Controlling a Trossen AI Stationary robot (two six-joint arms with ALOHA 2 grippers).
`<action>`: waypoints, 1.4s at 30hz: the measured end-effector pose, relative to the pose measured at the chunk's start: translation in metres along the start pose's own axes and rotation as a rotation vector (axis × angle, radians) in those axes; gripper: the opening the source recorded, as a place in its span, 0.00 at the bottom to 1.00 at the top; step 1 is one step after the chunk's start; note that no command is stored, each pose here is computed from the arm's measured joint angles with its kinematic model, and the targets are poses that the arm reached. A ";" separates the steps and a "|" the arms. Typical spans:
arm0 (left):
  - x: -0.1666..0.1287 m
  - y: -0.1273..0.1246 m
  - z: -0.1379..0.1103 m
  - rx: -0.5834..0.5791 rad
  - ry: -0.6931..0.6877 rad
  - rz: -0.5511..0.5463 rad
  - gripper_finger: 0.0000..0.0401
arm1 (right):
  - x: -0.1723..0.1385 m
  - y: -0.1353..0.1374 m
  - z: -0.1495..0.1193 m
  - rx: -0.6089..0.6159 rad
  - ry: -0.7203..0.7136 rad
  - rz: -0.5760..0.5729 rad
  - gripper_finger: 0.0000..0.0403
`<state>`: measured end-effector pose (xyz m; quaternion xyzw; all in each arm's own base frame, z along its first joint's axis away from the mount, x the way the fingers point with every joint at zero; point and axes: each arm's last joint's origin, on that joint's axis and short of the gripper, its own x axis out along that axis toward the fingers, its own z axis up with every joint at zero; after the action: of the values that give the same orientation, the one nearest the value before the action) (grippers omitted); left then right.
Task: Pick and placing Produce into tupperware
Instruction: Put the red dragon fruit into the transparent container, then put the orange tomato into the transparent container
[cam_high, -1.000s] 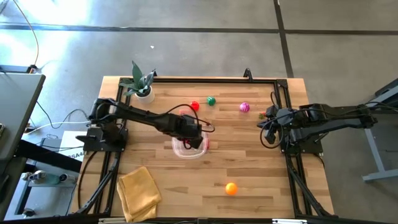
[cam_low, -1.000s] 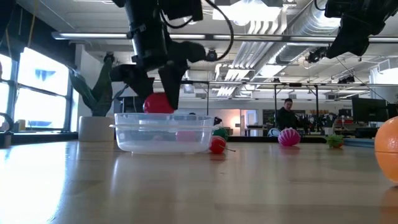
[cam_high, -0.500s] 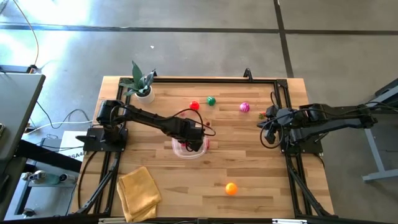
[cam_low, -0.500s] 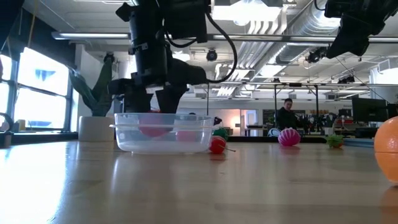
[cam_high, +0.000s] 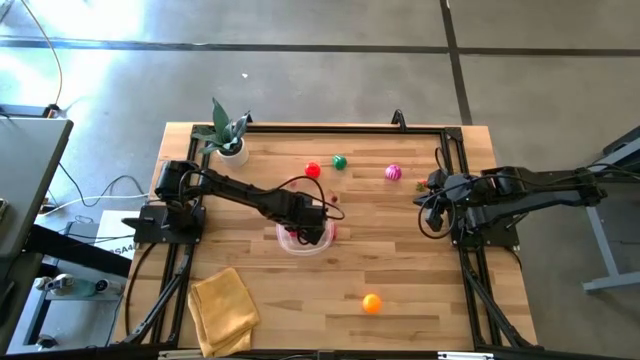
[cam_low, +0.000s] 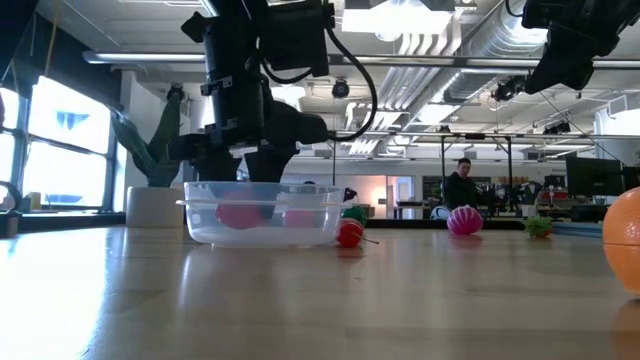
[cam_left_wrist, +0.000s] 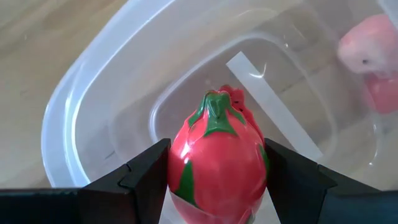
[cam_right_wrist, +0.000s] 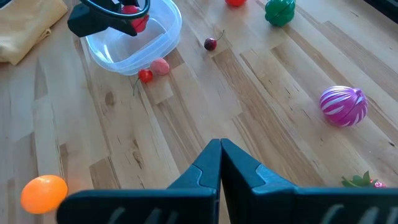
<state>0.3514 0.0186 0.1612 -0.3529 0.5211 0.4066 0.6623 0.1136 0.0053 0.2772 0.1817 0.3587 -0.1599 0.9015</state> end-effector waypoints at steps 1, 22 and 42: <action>0.000 0.000 0.000 -0.004 0.002 0.001 0.56 | 0.000 0.000 0.000 0.000 0.000 0.000 0.00; 0.000 0.001 0.000 0.034 0.002 0.007 0.72 | 0.000 0.000 0.000 0.000 0.000 0.000 0.00; -0.096 -0.025 0.034 0.137 -0.101 -0.006 0.73 | 0.000 0.000 0.000 0.000 0.000 0.000 0.00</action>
<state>0.3755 0.0218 0.2637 -0.2874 0.5126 0.3854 0.7114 0.1136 0.0053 0.2772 0.1818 0.3585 -0.1601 0.9015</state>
